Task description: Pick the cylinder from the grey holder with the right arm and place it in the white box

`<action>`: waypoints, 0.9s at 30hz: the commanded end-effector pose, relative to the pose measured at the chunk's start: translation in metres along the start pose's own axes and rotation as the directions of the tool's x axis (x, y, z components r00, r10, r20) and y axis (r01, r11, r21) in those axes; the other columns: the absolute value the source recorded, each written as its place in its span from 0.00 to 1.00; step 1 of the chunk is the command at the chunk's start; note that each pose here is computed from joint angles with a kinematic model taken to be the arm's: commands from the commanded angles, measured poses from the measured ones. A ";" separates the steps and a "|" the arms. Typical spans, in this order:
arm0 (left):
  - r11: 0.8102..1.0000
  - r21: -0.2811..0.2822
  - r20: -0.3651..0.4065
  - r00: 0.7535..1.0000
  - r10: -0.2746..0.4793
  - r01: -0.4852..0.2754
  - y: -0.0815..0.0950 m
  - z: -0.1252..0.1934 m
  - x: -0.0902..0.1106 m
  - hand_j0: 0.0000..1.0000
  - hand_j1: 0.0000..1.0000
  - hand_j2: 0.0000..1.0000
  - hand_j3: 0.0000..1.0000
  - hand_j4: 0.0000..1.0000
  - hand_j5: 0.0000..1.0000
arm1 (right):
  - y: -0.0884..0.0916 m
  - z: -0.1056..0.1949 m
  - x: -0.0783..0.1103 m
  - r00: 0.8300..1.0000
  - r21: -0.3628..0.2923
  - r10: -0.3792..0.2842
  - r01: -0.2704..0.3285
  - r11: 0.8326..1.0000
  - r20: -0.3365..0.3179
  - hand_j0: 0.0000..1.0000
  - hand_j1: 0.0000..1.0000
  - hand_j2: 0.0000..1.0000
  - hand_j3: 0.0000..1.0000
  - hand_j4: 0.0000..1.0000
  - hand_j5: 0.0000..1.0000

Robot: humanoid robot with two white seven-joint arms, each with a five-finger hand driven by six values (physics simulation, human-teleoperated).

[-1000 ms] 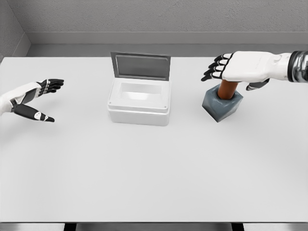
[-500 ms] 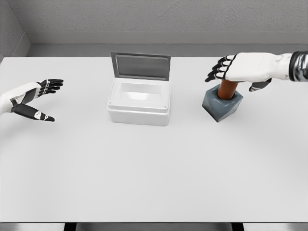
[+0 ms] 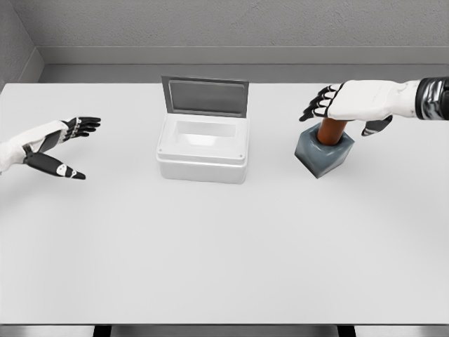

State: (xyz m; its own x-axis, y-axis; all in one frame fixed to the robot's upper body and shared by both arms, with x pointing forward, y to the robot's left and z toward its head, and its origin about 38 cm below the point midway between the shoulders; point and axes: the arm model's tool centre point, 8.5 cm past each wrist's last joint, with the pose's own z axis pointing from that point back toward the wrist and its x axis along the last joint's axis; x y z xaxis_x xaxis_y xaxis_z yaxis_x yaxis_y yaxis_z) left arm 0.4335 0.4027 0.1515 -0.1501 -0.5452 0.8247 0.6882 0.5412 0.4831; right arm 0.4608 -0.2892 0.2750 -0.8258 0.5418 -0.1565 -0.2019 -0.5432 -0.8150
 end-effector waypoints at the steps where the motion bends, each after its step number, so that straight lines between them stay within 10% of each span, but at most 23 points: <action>1: 0.990 -0.083 0.089 0.991 -0.104 0.112 -0.019 -0.014 0.028 1.00 1.00 1.00 1.00 1.00 1.00 | 0.003 0.000 -0.003 1.000 0.009 -0.003 0.003 1.000 -0.012 1.00 1.00 1.00 1.00 1.00 1.00; 27: 0.988 -0.091 0.096 0.989 -0.114 0.123 -0.021 -0.015 0.030 1.00 1.00 1.00 1.00 1.00 1.00 | 0.001 -0.013 -0.001 1.000 0.012 -0.008 0.008 1.000 0.003 1.00 1.00 1.00 1.00 1.00 1.00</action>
State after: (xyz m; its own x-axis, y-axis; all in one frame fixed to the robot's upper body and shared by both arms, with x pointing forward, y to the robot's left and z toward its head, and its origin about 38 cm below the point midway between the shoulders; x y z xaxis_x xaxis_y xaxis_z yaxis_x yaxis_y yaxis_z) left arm 0.4255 0.3651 0.1609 -0.2974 -0.5431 0.7852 0.7272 0.4040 0.5549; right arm 0.4682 -0.2824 0.2676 -0.8260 0.5430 -0.1513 -0.2125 -0.5486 -0.8087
